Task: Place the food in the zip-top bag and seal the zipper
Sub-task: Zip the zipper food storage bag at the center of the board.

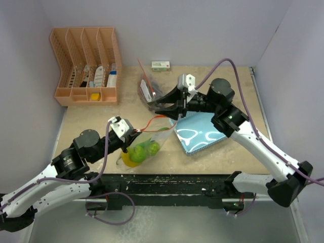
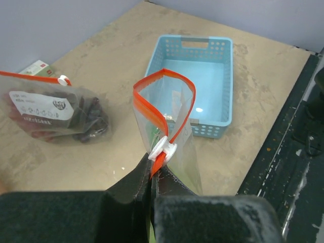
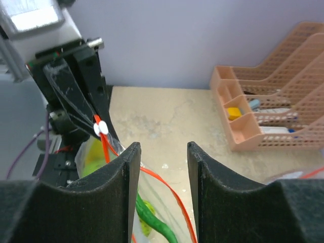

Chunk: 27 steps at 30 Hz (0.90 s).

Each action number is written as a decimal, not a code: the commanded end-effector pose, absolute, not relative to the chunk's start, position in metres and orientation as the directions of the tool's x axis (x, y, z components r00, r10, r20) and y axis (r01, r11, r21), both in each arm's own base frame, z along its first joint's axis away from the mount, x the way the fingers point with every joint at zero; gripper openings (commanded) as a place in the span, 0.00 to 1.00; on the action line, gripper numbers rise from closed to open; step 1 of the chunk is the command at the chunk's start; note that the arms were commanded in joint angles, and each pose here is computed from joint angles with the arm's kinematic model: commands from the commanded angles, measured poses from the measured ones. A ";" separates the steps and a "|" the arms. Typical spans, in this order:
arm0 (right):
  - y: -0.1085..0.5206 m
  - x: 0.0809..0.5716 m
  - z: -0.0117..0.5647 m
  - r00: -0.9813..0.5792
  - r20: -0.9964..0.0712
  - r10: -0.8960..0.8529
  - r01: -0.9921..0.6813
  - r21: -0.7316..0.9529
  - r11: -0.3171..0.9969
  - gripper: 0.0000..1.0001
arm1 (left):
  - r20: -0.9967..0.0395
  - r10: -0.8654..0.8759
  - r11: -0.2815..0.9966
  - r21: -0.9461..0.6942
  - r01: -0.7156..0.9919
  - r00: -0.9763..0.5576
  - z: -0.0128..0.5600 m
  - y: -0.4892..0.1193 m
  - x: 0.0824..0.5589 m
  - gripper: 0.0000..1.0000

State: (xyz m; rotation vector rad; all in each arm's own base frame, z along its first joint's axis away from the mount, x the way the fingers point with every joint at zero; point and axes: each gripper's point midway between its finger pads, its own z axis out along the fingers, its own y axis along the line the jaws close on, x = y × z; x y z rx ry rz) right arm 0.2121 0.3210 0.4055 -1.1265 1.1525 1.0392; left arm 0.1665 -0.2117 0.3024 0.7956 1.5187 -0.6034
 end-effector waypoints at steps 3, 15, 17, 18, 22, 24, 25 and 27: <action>0.346 0.194 0.402 0.206 -0.976 0.063 -0.974 -0.211 -0.080 0.44 | -0.997 0.074 0.615 0.017 0.788 -0.036 0.329 -0.207 0.156 0.00; 0.373 0.161 0.395 0.190 -0.980 0.066 -0.966 -0.199 -0.164 0.43 | -0.988 0.101 0.649 -0.024 0.760 -0.118 0.314 -0.208 0.162 0.00; 0.376 0.156 0.391 0.183 -0.981 0.059 -0.966 -0.191 -0.176 0.42 | -0.988 0.096 0.646 -0.030 0.763 -0.120 0.315 -0.209 0.162 0.00; 0.378 0.155 0.388 0.181 -0.982 0.053 -0.967 -0.187 -0.175 0.42 | -0.988 0.094 0.646 -0.031 0.763 -0.120 0.315 -0.209 0.161 0.00; 0.386 0.155 0.373 0.175 -0.985 0.009 -0.971 -0.173 -0.167 0.40 | -0.988 0.091 0.650 -0.036 0.759 -0.124 0.317 -0.207 0.161 0.00; 0.388 0.155 0.370 0.171 -0.985 -0.002 -0.971 -0.168 -0.169 0.39 | -0.988 0.092 0.653 -0.032 0.757 -0.121 0.318 -0.206 0.161 0.00; 0.389 0.155 0.368 0.168 -0.986 -0.006 -0.972 -0.165 -0.169 0.39 | -0.989 0.091 0.654 -0.030 0.756 -0.118 0.319 -0.205 0.161 0.00; 0.390 0.155 0.364 0.164 -0.986 -0.014 -0.973 -0.159 -0.168 0.38 | -0.990 0.087 0.655 -0.030 0.755 -0.115 0.321 -0.205 0.161 0.00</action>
